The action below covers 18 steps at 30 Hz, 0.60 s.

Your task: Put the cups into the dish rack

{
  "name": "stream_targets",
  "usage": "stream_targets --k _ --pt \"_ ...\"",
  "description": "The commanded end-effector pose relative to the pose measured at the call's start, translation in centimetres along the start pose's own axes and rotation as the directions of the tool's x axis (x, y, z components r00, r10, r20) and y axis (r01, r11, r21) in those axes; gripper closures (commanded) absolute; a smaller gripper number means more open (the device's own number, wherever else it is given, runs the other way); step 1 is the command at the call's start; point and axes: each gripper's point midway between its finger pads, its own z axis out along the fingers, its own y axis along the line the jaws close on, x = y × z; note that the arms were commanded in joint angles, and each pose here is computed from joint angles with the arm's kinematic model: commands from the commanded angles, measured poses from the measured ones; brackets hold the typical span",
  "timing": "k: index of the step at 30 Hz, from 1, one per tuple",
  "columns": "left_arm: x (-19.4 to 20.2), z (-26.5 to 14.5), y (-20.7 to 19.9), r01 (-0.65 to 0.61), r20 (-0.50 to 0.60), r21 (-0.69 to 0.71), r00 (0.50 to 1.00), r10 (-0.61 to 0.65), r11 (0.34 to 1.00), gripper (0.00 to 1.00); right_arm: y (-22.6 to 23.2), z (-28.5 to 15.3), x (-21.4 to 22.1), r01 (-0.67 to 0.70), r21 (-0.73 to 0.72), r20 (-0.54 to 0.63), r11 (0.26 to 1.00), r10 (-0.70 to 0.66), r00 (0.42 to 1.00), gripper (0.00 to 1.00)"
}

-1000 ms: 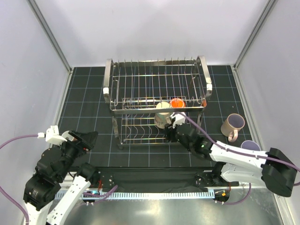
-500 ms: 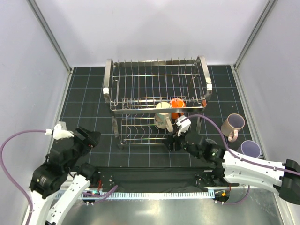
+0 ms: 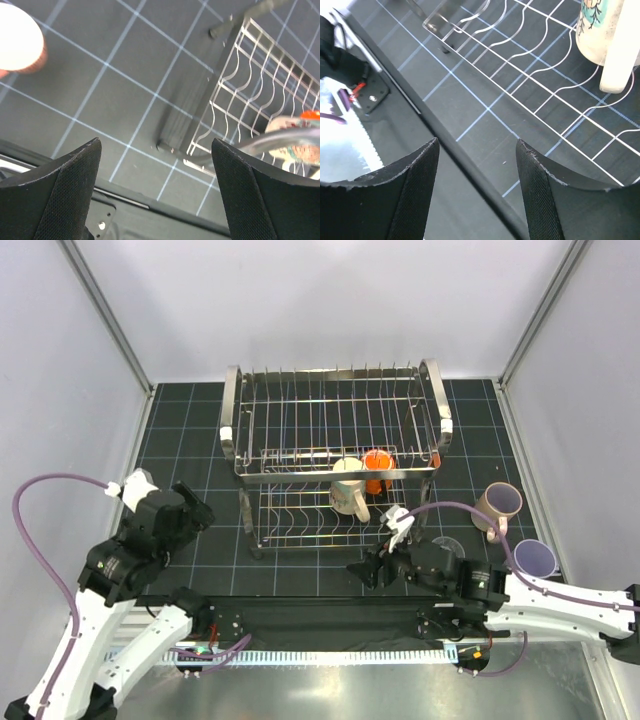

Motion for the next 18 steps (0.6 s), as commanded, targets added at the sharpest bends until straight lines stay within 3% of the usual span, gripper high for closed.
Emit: stream_targets --k 1,9,10,12,14,18 --pt "-2.3 -0.2 0.5 -0.019 0.083 -0.066 0.996 0.024 0.998 0.12 0.0 -0.7 -0.1 -0.037 -0.001 0.020 0.999 0.037 0.999 0.36" --pt "-3.8 3.9 -0.3 -0.028 0.063 -0.174 0.997 0.040 0.984 0.14 1.2 -1.4 -0.2 -0.095 -0.086 0.045 0.992 0.099 0.994 0.36" --pt "-4.2 4.7 0.2 -0.009 0.057 -0.194 0.998 0.021 0.981 0.14 1.5 -1.5 -0.2 -0.103 -0.106 0.047 0.989 0.108 0.993 0.36" --pt "-3.2 6.3 -0.1 0.012 -0.054 -0.153 0.998 -0.021 0.988 0.14 1.9 -1.5 -0.1 -0.115 -0.129 0.046 0.985 0.121 0.992 0.36" --pt "-4.2 7.8 1.3 0.123 -0.070 -0.168 0.988 -0.136 0.978 0.14 1.9 -1.5 0.2 -0.118 -0.131 0.043 0.984 0.124 0.991 0.36" --pt "-5.9 9.8 4.9 0.184 -0.066 -0.328 0.974 -0.217 0.926 0.12 1.6 -1.7 0.8 -0.128 -0.131 0.034 0.983 0.134 0.990 0.36"
